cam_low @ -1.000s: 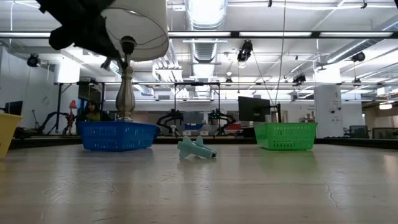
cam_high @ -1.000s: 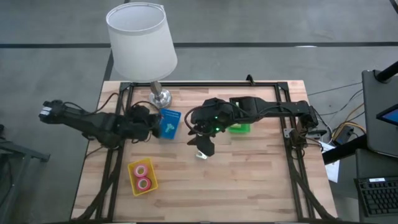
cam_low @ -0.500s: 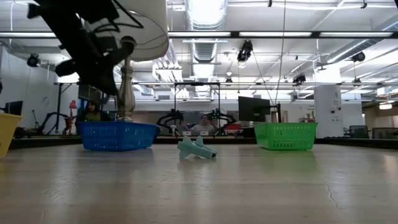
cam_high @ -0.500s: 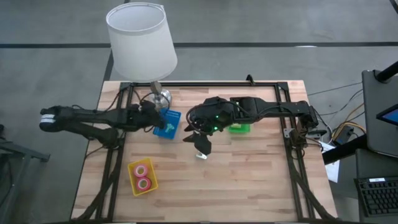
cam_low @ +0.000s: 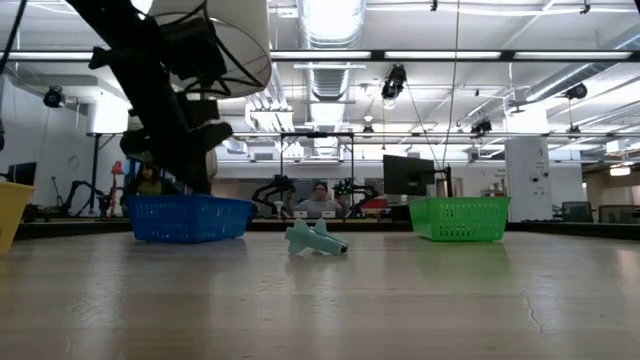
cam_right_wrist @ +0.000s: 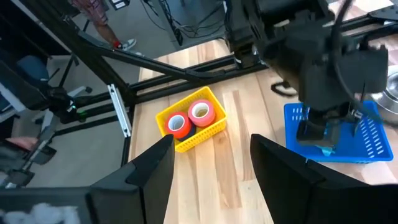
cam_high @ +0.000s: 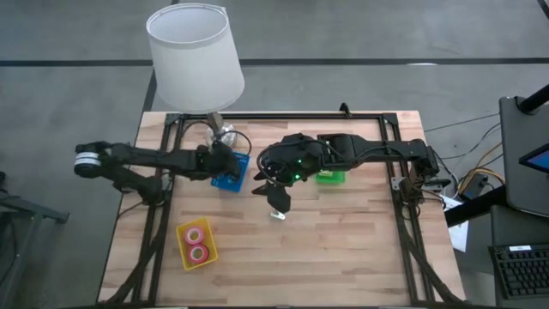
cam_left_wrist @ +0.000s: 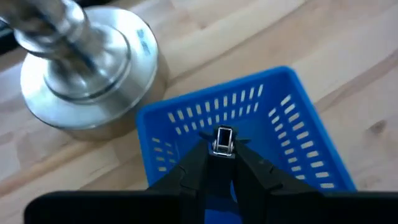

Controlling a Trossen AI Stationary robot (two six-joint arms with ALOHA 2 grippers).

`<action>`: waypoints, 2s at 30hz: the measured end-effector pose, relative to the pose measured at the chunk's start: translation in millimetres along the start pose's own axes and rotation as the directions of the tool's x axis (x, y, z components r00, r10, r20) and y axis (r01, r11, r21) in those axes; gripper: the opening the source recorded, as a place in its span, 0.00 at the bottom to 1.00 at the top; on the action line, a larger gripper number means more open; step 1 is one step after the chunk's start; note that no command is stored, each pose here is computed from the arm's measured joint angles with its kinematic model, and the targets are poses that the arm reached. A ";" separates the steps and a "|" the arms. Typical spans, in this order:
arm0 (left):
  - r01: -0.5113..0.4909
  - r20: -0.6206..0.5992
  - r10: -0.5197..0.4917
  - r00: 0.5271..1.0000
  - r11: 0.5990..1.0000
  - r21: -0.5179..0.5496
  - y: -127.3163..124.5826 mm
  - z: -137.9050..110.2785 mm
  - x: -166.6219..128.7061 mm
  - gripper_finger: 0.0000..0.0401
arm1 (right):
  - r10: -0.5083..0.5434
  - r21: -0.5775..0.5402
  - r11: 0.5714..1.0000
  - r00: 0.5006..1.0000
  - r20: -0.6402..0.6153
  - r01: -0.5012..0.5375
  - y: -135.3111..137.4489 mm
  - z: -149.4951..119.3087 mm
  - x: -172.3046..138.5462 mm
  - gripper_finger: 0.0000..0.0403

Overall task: Pick and place Stapler, Stapler remover, tape
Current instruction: Put the black staple remover into the blue bin, then put the light blue staple remover into the blue bin

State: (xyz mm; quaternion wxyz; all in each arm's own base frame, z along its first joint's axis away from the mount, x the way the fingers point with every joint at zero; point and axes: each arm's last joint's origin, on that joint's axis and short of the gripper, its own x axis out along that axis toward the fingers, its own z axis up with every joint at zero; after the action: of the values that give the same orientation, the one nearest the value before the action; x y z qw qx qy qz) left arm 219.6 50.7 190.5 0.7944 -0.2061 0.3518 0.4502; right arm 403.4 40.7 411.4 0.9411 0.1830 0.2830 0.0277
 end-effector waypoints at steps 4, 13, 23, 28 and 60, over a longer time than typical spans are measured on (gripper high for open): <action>0.002 -0.037 -0.002 0.999 1.000 0.000 -5.2 -1.7 7.6 0.15 | 0.003 0.001 1.000 1.000 -0.001 -0.003 1.4 -0.6 0.1 0.50; 0.002 -0.060 -0.002 0.998 1.000 -0.011 -9.1 -1.3 11.8 0.27 | 0.005 -0.001 1.000 1.000 -0.003 -0.005 2.7 -1.2 0.2 0.50; 0.121 0.009 -0.121 0.993 0.986 -0.110 -2.4 15.7 -17.1 0.38 | 0.021 0.005 1.000 0.999 -0.024 -0.021 11.9 -6.7 1.2 0.50; 0.355 0.056 -0.351 0.935 0.928 -0.112 -3.0 30.6 -56.6 0.37 | 0.017 0.055 0.998 0.997 -0.082 -0.013 15.2 -21.9 11.7 0.50; 0.983 0.400 -0.904 0.151 0.180 0.036 -57.6 50.6 -212.1 0.33 | -0.214 0.249 0.911 0.893 -0.397 0.329 -84.8 -189.6 99.8 0.50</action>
State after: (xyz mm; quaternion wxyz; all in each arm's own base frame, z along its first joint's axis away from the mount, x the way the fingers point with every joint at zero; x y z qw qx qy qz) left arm 214.4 -67.0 382.9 0.9138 -0.3935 -0.0523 -0.0866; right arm 379.8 39.6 182.2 0.8267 0.2781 0.4747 -0.1172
